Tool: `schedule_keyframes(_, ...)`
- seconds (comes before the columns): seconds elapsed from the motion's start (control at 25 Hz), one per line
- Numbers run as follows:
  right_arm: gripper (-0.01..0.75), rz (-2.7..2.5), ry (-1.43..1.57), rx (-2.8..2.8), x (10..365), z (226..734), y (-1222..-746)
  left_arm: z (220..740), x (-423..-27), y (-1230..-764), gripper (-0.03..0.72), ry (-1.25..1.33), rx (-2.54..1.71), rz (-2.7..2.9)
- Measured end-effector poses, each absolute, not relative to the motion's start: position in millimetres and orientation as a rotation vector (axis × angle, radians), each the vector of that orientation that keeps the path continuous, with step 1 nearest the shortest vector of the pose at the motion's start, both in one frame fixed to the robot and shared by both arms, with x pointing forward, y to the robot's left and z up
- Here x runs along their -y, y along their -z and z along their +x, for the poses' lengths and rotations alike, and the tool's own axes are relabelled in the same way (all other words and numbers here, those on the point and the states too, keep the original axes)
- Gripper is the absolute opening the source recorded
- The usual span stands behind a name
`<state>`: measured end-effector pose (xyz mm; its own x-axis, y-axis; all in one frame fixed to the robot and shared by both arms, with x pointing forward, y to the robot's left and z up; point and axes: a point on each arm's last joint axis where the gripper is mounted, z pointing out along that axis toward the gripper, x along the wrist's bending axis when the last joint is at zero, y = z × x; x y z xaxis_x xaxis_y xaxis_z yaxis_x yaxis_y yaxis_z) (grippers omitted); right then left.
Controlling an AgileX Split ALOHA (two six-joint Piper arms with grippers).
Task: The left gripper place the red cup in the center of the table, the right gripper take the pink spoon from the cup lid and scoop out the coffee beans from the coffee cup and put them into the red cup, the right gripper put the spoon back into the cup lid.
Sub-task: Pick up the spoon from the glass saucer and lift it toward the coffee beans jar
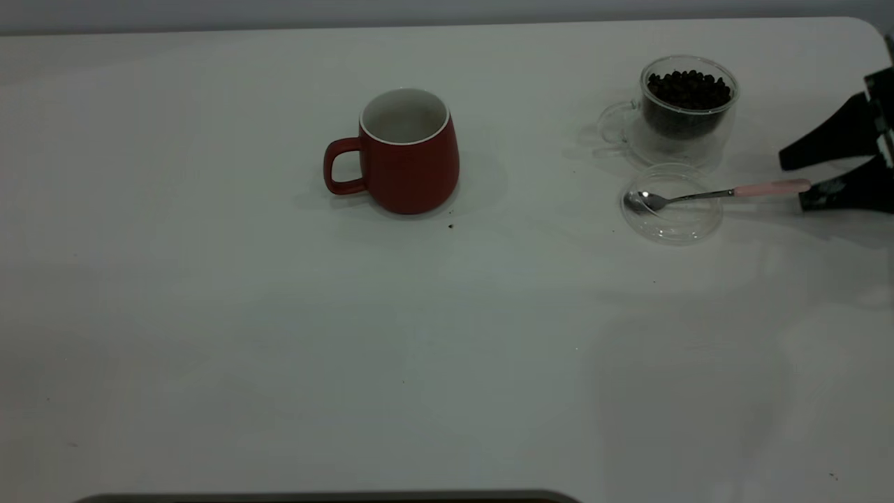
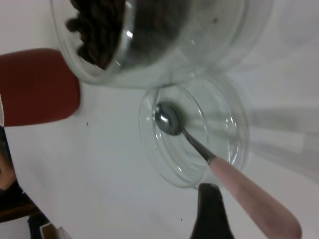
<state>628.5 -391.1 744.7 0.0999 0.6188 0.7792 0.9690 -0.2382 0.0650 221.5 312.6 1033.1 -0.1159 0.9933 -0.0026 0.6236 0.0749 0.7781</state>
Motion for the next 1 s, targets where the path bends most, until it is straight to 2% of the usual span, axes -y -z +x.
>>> schedule_keyframes(0.6, 0.565, -1.859, 1.009, 1.537, 373.8, 630.5, -737.0, 221.5, -312.6, -1033.1, 0.538, -0.859, -1.8, 1.603)
schedule_keyframes(1.0, 0.36, -1.813, 1.014, 1.525, 371.4, 628.4, -739.0, 221.6, -312.5, -1033.2, 0.538, -0.859, -1.8, 1.602)
